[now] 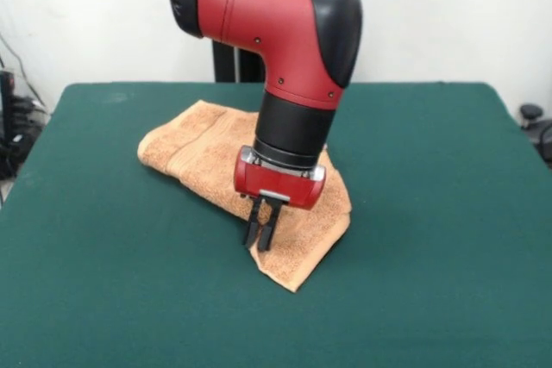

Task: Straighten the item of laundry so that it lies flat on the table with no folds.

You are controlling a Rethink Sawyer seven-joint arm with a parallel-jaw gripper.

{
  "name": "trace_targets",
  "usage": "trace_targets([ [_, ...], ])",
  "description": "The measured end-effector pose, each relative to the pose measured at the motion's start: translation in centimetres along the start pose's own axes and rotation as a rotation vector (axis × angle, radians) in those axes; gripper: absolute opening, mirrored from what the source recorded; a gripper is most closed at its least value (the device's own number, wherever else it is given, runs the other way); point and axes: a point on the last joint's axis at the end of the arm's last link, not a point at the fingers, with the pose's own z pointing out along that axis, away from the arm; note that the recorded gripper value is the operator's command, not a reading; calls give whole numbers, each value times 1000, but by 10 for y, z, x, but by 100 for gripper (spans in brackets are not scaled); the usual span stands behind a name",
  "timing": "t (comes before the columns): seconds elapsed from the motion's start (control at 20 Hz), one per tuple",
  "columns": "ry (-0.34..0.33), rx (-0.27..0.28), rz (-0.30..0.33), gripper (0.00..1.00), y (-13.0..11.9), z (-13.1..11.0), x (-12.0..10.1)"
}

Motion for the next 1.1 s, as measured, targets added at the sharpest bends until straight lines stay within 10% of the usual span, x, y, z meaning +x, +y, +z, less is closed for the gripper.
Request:
trace_targets([
  [0.65, 5, 3, -17, 0, 7, -12, 9],
  [1.1, 158, -6, -68, 0, 46, -62, 29],
])
